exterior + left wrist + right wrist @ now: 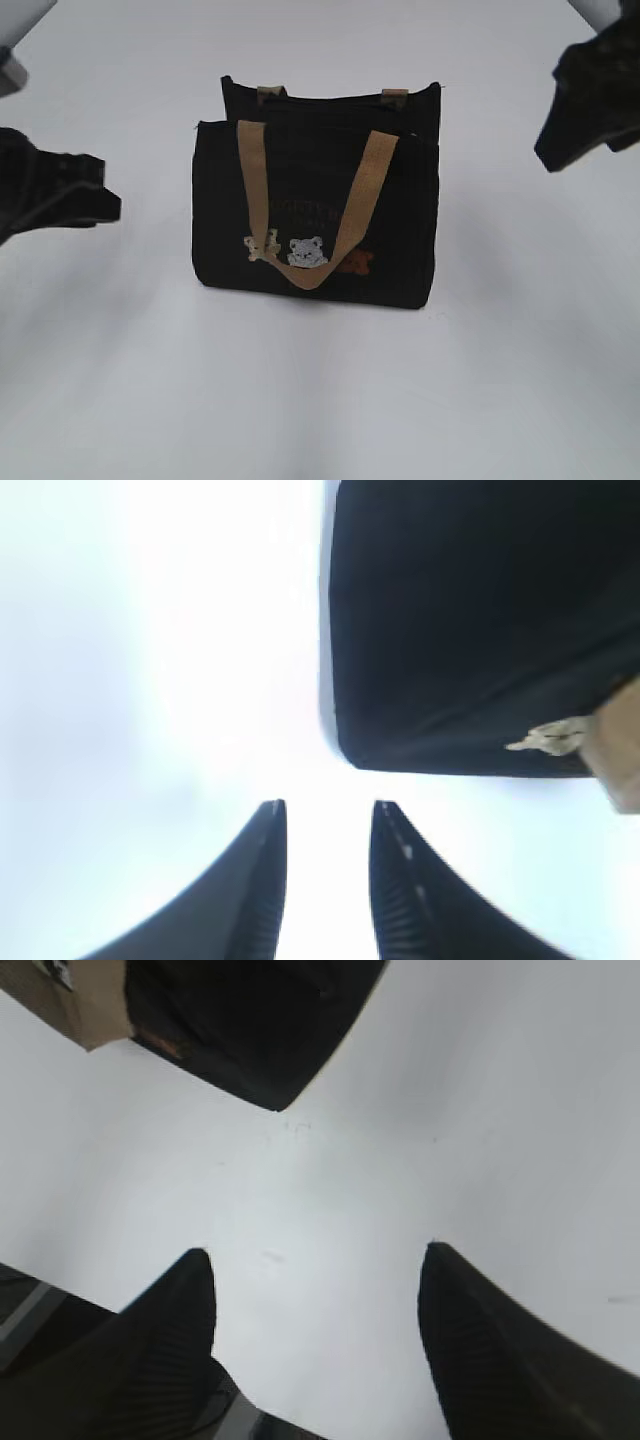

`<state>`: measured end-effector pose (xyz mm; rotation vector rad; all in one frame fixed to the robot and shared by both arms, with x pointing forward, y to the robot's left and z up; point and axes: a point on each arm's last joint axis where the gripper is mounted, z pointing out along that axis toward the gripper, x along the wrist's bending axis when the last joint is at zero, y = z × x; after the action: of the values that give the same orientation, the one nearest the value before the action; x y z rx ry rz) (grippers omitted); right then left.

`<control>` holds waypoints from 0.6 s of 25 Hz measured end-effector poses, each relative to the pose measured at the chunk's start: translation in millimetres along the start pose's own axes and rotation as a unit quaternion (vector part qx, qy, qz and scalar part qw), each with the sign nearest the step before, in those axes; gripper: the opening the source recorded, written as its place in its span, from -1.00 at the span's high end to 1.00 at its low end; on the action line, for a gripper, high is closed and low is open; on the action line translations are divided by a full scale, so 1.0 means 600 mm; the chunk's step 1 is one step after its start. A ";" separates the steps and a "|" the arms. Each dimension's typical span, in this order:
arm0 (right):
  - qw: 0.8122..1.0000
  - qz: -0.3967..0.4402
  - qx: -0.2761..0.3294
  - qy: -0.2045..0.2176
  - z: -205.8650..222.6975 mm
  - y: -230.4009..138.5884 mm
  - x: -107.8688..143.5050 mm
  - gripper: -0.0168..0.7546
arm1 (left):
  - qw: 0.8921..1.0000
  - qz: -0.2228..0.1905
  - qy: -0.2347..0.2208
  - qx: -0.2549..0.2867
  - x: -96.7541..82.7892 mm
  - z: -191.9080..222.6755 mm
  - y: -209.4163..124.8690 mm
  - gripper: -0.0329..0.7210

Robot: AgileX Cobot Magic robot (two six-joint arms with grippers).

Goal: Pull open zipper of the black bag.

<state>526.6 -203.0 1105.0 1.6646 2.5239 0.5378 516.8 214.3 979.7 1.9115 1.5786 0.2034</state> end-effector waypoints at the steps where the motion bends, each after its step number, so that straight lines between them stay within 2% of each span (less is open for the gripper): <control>1: 1.000 -0.006 -0.011 -0.016 -0.024 -0.028 0.019 -0.32 | 1.000 -0.006 -0.003 -0.021 -0.007 -0.027 -0.003 0.35; 6: 1.000 -0.015 -0.018 -0.020 -0.055 -0.148 0.043 -0.32 | 0.993 0.000 -0.029 -0.111 -0.043 -0.177 -0.036 0.35; 10: 0.999 -0.021 -0.002 -0.045 -0.039 -0.266 0.037 -0.32 | 0.987 0.026 -0.014 -0.160 -0.060 -0.294 -0.093 0.36; 15: 0.997 -0.029 -0.049 -0.055 -0.034 -0.372 0.038 -0.32 | 0.987 0.063 0.039 -0.143 -0.058 -0.362 -0.177 0.36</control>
<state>316.7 -266.1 1054.3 1.5396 2.4178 0.5399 311.4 270.8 1099.2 1.7947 1.3932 0.5351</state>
